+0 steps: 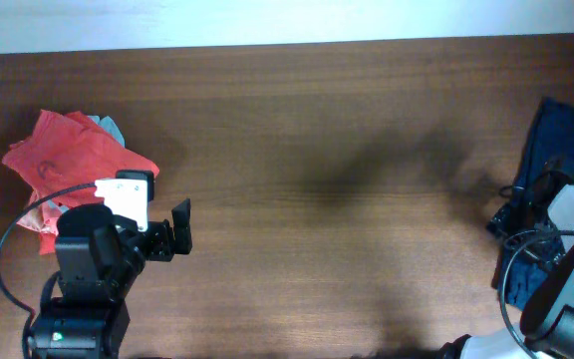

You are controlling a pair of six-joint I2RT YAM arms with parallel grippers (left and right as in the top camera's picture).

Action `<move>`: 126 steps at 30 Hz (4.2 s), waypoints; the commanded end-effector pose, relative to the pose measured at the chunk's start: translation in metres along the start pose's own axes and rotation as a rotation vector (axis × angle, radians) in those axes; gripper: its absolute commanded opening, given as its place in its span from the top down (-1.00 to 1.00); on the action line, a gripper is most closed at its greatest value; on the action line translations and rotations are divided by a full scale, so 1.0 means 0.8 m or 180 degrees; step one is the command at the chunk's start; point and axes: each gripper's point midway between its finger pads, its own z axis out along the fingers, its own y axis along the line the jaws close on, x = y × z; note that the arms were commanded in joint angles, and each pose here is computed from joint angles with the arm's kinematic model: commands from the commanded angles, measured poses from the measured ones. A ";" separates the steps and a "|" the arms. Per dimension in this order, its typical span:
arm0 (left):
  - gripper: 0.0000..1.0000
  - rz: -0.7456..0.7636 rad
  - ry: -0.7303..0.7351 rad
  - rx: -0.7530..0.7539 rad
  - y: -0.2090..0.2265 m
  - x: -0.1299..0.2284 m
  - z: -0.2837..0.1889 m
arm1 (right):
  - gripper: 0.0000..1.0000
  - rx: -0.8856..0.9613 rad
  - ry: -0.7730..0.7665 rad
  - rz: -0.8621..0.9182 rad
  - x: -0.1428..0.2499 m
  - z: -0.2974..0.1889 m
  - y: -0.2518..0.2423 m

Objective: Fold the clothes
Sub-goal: 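Reach the right gripper to the navy shorts at the right edge and grasp, then drag the navy shorts with the right gripper to the table center, then grasp the left end of the shorts with the left gripper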

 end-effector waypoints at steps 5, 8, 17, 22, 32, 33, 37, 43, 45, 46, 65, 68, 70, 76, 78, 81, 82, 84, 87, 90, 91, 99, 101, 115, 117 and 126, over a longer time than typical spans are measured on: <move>-0.99 0.0051 -0.0042 0.0004 -0.001 -0.008 -0.006 | -0.23 0.0034 0.0146 0.0065 0.006 0.015 0.000; -0.99 0.0051 -0.0042 0.0004 -0.001 -0.008 -0.006 | -0.07 0.0042 0.0160 0.0060 0.007 0.016 -0.001; -0.99 0.0051 -0.0034 0.0004 -0.001 -0.007 -0.006 | 0.92 0.0050 0.0165 0.0057 0.008 0.017 -0.001; -0.99 0.0052 -0.0035 0.0003 -0.001 -0.007 -0.006 | 0.92 -0.0003 0.0192 0.0053 0.010 0.016 0.002; -0.99 0.0058 -0.0103 0.0001 -0.001 -0.013 -0.006 | 0.92 -0.1392 0.0449 -0.0643 0.047 -0.014 0.127; -0.99 0.0060 -0.0122 0.0002 -0.001 -0.015 -0.006 | 0.92 -0.1585 0.0466 -0.0856 0.059 -0.024 0.155; -0.99 0.0062 -0.0146 0.0001 -0.001 -0.018 -0.006 | 0.92 -0.2090 0.0485 -0.1537 0.108 -0.058 0.239; -0.99 0.0064 -0.0173 0.0001 -0.001 -0.020 -0.006 | 0.89 -0.3268 0.0301 -0.2811 0.223 -0.146 0.381; -0.99 0.0064 -0.0175 0.0001 -0.001 -0.021 -0.006 | 0.80 -0.3609 0.0090 -0.3259 0.259 -0.184 0.417; -0.99 0.0064 -0.0174 0.0001 -0.001 -0.021 -0.006 | 0.72 -0.3700 -0.0021 -0.3420 0.271 -0.199 0.430; -0.99 -0.0796 0.0704 0.0517 -0.035 0.046 0.049 | -0.19 -0.2065 -0.1457 -0.2917 0.058 -0.340 0.314; -0.99 -0.1280 0.1273 0.0386 -0.034 0.096 0.078 | -0.21 -0.1981 -0.1453 -0.2769 0.039 -0.342 0.286; -0.99 -0.1460 0.1600 0.0369 -0.039 0.125 0.094 | -0.21 -0.1940 -0.1423 -0.2668 0.029 -0.338 0.272; -0.99 -0.1626 0.2345 0.0738 -0.083 0.181 0.134 | -0.22 -0.1878 -0.1343 -0.2553 0.019 -0.330 0.256; -0.99 -0.1632 0.2477 0.0846 -0.095 0.193 0.146 | -0.22 -0.1876 -0.1345 -0.2563 0.019 -0.330 0.256; -0.99 -0.1559 0.2547 0.0926 -0.109 0.205 0.167 | -0.22 -0.1876 -0.1346 -0.2563 0.019 -0.330 0.256; -0.99 -0.1534 0.2557 0.0942 -0.112 0.209 0.174 | -0.22 -0.1876 -0.1345 -0.2563 0.019 -0.330 0.256; -0.99 -0.1550 0.2609 0.0938 -0.119 0.219 0.187 | -0.22 -0.1874 -0.1340 -0.2563 0.020 -0.330 0.256; -0.99 -0.1574 0.2693 0.0920 -0.125 0.235 0.201 | -0.22 -0.1867 -0.1323 -0.2564 0.021 -0.329 0.255; -0.99 -0.1566 0.2684 0.0939 -0.130 0.244 0.219 | -0.22 -0.1852 -0.1315 -0.2564 0.021 -0.328 0.254; -0.92 -0.1555 0.2646 0.0956 -0.131 0.244 0.224 | -0.22 -0.1852 -0.1314 -0.2564 0.021 -0.328 0.254; 0.99 -0.1542 0.1981 0.1080 -0.119 0.185 0.263 | -0.22 -0.1586 -0.1325 -0.2509 0.013 -0.319 0.240; 0.99 -0.1568 0.1814 0.1045 -0.098 0.161 0.269 | -0.22 -0.1477 -0.1325 -0.2490 0.011 -0.315 0.234; -0.99 -0.1691 0.1269 0.1314 -0.003 0.026 0.253 | -0.33 -0.1414 -0.1256 -0.2483 0.013 -0.307 0.229; -0.99 -0.1610 0.1626 0.1090 -0.004 0.061 0.245 | -0.35 -0.1405 -0.1239 -0.2499 0.014 -0.302 0.230; -0.99 -0.1332 0.2538 0.0540 -0.026 0.175 0.220 | -0.39 -0.1307 -0.0958 -0.2543 0.009 -0.232 0.255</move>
